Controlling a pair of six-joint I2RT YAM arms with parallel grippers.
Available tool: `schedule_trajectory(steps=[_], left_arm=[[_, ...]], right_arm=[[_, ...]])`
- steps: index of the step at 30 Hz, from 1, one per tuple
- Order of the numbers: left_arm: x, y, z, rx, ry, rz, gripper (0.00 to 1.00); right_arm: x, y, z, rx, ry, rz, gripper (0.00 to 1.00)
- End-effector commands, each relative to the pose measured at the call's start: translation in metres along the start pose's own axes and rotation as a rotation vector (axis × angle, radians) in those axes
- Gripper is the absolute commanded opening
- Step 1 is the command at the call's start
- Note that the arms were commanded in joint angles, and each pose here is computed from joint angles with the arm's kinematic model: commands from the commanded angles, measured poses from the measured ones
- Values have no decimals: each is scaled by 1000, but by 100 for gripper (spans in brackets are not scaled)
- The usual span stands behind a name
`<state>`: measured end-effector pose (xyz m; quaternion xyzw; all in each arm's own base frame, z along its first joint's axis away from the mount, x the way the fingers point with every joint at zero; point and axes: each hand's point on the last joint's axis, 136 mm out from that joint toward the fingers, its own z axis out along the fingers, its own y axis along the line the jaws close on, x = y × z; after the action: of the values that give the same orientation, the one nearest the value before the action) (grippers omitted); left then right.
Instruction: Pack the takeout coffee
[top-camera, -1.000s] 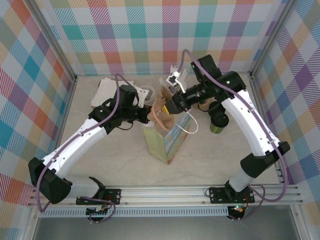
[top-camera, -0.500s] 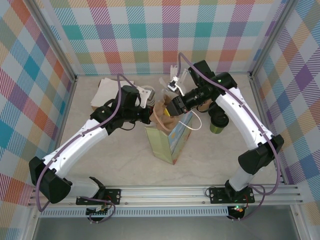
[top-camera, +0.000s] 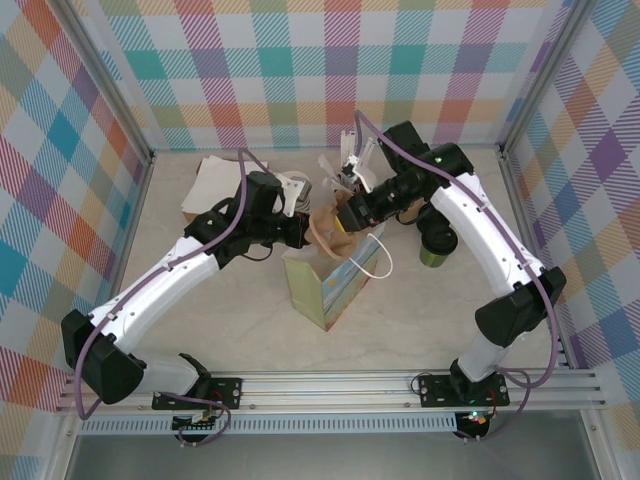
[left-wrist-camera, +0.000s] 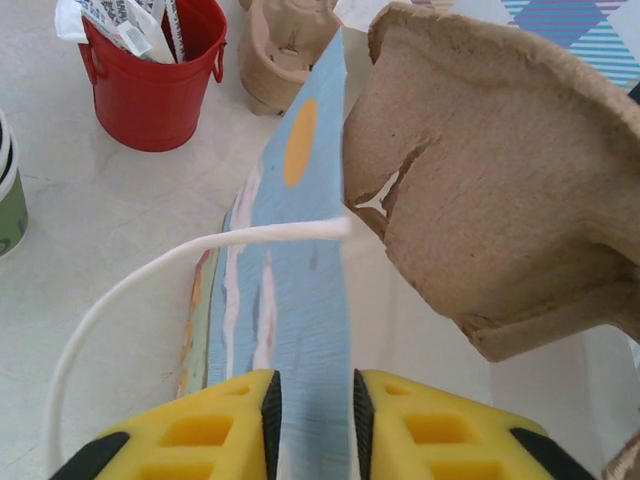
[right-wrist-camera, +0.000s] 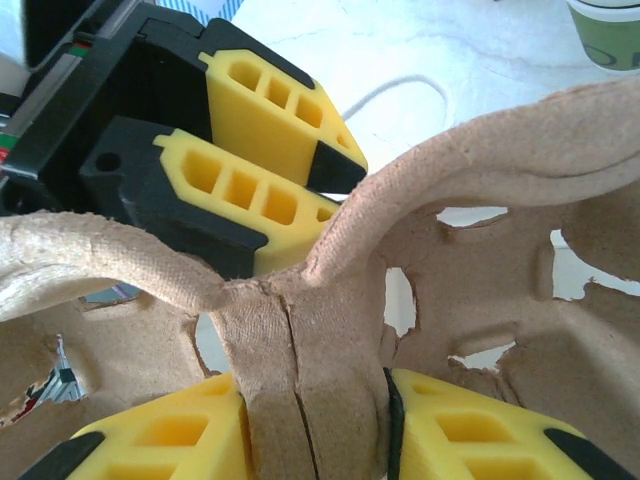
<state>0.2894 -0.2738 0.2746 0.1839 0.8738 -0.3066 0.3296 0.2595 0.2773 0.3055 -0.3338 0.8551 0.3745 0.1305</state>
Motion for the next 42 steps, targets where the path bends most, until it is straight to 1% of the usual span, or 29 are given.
schedule_trajectory(steps=[1, 7, 10, 13, 19, 29, 42], left_arm=[[-7, -10, -17, 13, -41, 13, 31], [-2, -5, -24, -17, -34, 8, 40], [3, -1, -28, -43, -28, 7, 48], [8, 5, -32, -67, -22, 4, 53], [18, 9, -41, -83, -25, -13, 58], [41, 16, -37, -85, 29, -37, 62], [50, 14, -42, -72, 47, -40, 63]], right_arm=[[5, -7, 2, 16, 24, 28, 36], [2, -12, 3, 35, 20, 53, 36], [1, -13, 3, 39, 18, 60, 36], [1, -15, 3, 50, 20, 64, 35], [3, -20, 4, 78, 28, 73, 35], [5, -30, 5, 124, 43, 87, 35], [10, -45, 4, 210, 57, 97, 35]])
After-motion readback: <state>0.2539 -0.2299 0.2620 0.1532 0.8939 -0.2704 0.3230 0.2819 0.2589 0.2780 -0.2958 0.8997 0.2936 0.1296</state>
